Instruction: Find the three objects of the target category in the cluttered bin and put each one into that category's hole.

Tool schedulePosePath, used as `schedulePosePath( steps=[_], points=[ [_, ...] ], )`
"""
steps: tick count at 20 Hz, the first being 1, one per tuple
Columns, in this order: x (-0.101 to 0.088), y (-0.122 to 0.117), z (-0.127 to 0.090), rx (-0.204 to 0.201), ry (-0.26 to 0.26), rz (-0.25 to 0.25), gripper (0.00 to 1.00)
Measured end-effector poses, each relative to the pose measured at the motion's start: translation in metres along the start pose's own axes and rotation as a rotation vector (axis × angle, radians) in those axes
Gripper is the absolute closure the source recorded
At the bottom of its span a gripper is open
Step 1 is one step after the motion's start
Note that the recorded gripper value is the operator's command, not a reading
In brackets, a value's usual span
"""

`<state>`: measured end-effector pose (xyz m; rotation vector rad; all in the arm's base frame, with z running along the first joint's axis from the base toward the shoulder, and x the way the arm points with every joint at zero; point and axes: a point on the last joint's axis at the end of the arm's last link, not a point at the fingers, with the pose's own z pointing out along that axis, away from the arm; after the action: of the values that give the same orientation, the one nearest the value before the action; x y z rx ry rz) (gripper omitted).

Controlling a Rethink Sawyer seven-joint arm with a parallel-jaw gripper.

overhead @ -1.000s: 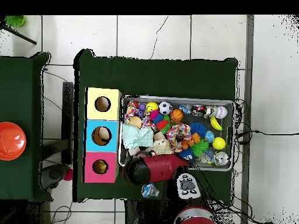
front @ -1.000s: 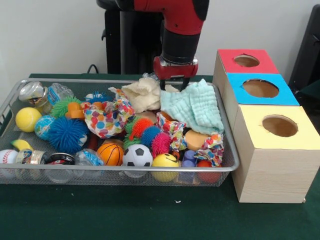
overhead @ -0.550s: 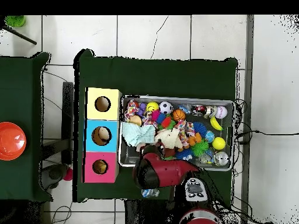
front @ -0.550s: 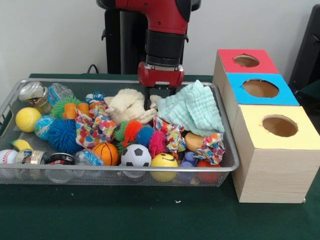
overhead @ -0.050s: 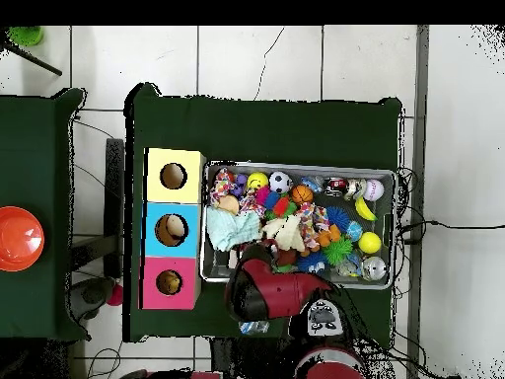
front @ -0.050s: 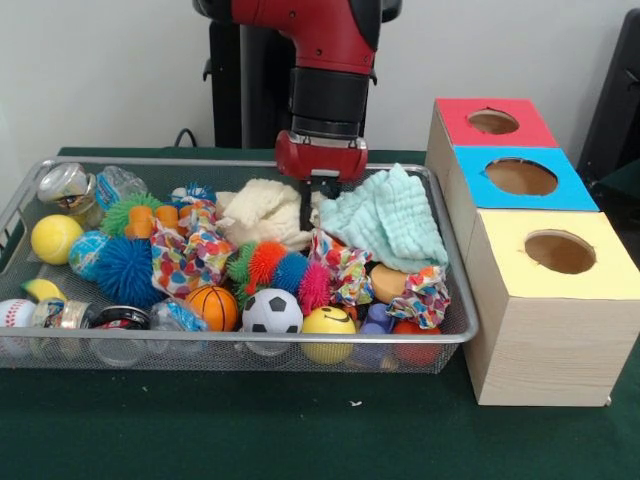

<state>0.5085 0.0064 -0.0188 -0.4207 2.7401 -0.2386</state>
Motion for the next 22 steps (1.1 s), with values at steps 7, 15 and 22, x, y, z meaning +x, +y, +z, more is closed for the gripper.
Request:
schedulePosePath(
  steps=[7,15,22],
  points=[
    [-0.001,-0.006,0.001,-0.002,-0.016,-0.101,1.0],
    [-0.008,-0.016,-0.003,0.02,-0.005,-0.292,1.0],
    [-0.028,-0.037,-0.01,0.073,-0.038,-0.462,1.0]
  ],
)
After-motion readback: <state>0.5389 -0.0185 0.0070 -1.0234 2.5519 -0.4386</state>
